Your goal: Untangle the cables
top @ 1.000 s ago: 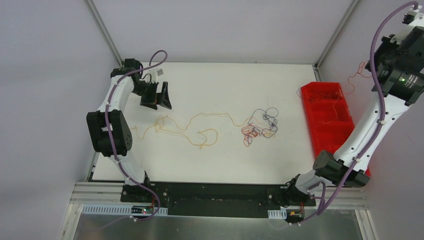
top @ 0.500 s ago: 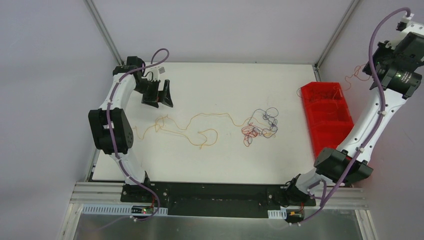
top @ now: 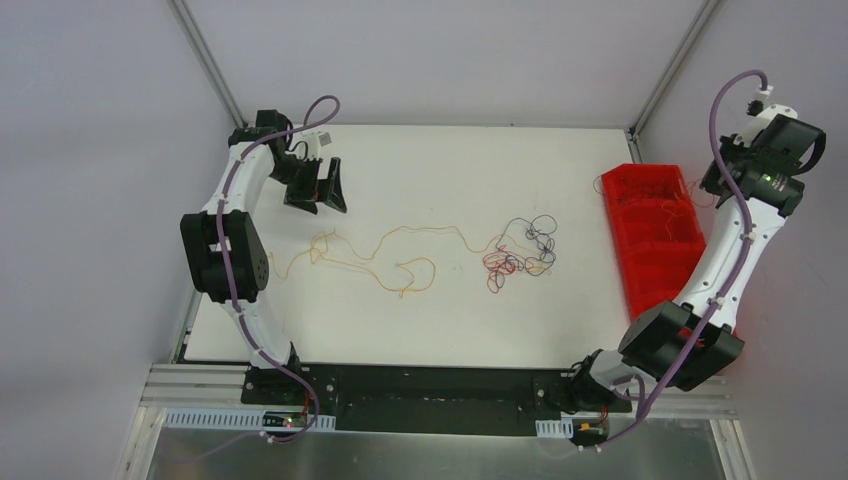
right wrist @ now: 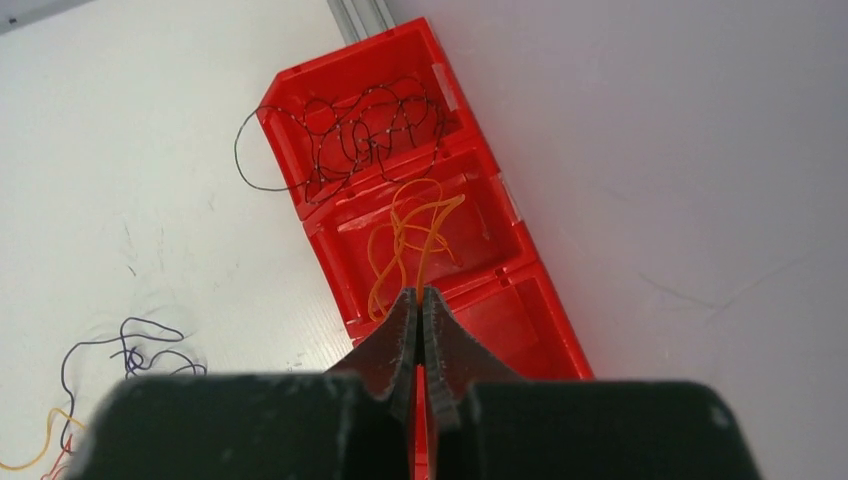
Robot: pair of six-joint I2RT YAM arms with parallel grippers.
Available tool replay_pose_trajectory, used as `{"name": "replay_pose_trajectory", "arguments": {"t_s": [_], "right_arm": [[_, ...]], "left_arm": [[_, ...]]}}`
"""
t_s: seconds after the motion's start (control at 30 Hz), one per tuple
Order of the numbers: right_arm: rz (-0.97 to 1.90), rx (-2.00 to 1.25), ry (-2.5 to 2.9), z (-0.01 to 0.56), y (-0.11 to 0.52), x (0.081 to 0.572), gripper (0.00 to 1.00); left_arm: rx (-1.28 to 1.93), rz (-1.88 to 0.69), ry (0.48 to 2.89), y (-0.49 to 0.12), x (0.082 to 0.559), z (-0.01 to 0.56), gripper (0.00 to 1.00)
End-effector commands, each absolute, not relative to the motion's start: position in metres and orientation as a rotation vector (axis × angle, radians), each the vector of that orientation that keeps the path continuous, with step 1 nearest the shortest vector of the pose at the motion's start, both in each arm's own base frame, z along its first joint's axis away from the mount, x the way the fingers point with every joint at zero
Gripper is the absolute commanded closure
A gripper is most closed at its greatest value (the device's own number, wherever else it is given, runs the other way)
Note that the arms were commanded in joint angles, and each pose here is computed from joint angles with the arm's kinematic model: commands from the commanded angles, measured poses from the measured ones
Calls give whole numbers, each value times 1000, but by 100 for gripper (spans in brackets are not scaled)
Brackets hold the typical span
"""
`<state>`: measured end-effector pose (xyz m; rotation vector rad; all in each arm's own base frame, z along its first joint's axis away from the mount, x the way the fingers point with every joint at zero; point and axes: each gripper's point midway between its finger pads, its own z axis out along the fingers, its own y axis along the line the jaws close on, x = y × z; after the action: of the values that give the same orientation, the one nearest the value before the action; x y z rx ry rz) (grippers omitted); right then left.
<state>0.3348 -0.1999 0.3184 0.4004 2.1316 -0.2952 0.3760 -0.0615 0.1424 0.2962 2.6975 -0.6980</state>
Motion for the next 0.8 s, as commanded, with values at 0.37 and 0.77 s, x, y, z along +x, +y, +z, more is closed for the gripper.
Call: {"name": "replay_pose_trajectory", "arguments": {"t_s": [0.37,0.77], "right_arm": [[-265,292,2288,251,-172,358,100],[-423,317,2382,214,-189,354,72]], "left_arm": [[330,-674,2712,-66,367,152,1],[352,-656,2707,-64,366,154,1]]}}
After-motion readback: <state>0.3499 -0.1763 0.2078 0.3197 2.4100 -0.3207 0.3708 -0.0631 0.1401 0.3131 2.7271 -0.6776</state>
